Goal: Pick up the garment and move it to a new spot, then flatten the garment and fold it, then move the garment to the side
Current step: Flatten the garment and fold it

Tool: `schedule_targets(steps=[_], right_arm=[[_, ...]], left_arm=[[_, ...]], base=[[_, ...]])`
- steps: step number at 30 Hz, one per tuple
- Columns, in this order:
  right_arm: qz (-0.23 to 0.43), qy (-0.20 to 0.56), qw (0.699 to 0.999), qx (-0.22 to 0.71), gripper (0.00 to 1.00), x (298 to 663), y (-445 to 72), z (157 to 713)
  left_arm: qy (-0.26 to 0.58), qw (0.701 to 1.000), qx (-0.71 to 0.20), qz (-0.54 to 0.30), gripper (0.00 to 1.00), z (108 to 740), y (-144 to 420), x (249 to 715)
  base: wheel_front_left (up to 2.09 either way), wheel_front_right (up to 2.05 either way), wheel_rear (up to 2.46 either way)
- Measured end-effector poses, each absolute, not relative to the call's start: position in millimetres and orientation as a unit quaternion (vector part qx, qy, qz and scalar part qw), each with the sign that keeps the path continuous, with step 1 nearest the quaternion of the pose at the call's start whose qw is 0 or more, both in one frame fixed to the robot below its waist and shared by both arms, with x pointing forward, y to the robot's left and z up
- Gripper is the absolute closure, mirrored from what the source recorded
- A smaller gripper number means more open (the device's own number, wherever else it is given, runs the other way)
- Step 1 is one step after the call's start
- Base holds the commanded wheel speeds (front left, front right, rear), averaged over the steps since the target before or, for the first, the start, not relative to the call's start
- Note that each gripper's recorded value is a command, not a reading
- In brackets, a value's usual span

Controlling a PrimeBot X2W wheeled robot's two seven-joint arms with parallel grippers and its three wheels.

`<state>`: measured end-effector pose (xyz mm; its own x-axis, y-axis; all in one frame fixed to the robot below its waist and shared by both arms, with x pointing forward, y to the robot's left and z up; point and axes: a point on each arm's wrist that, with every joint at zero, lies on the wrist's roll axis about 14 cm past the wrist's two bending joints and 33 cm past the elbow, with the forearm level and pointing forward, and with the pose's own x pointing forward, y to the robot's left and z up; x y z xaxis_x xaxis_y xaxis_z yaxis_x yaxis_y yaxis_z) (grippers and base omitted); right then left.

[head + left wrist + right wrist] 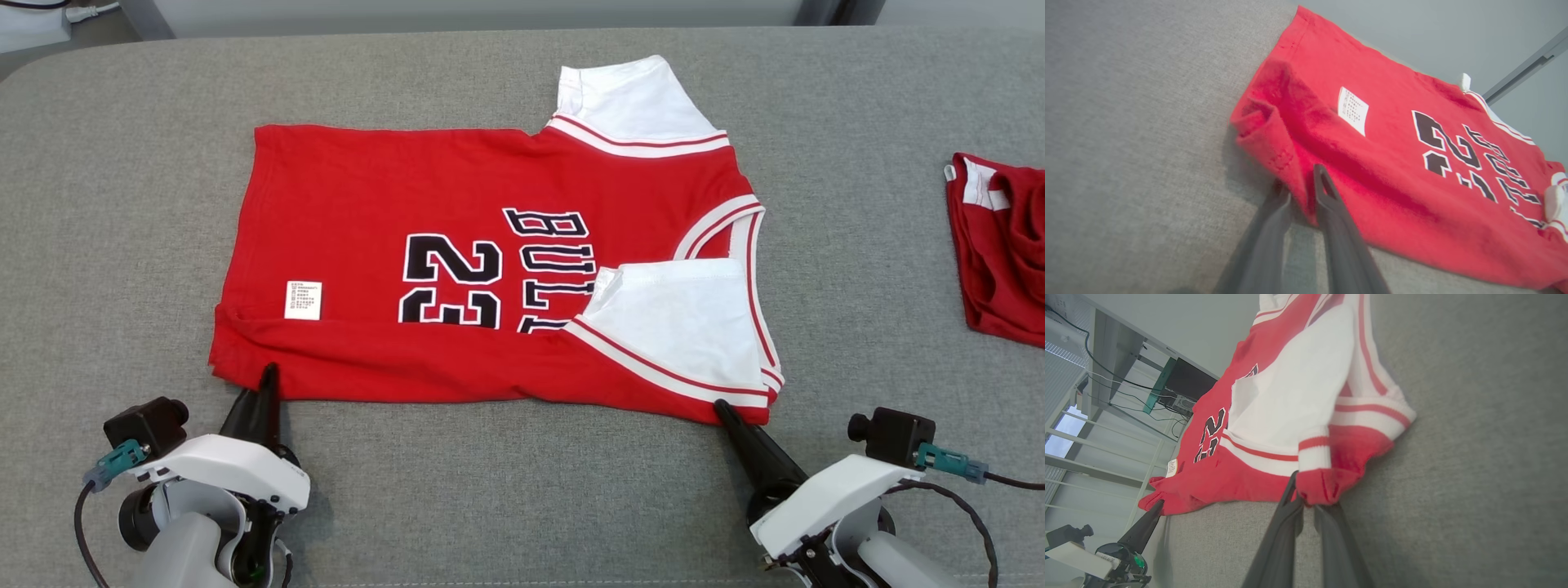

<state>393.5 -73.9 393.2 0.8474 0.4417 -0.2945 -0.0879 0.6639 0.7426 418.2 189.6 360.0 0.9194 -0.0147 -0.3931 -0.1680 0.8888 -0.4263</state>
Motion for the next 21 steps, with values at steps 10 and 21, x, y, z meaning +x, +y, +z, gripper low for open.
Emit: schedule_targets(steps=[10, 21], right_arm=[[0.148, 0.226, 0.884, 0.381, 1.00, 396.0, -77.5, 395.3], [0.160, 0.221, 0.890, 0.365, 1.00, 395.2, -83.5, 402.5]], left_arm=[[0.198, 0.951, -0.234, 0.040, 1.00, 359.0, 189.1, 418.5], [0.193, 0.953, -0.226, 0.054, 1.00, 363.0, 198.7, 413.2]], base=[[0.00, 0.00, 0.00], [0.00, 0.00, 0.00]])
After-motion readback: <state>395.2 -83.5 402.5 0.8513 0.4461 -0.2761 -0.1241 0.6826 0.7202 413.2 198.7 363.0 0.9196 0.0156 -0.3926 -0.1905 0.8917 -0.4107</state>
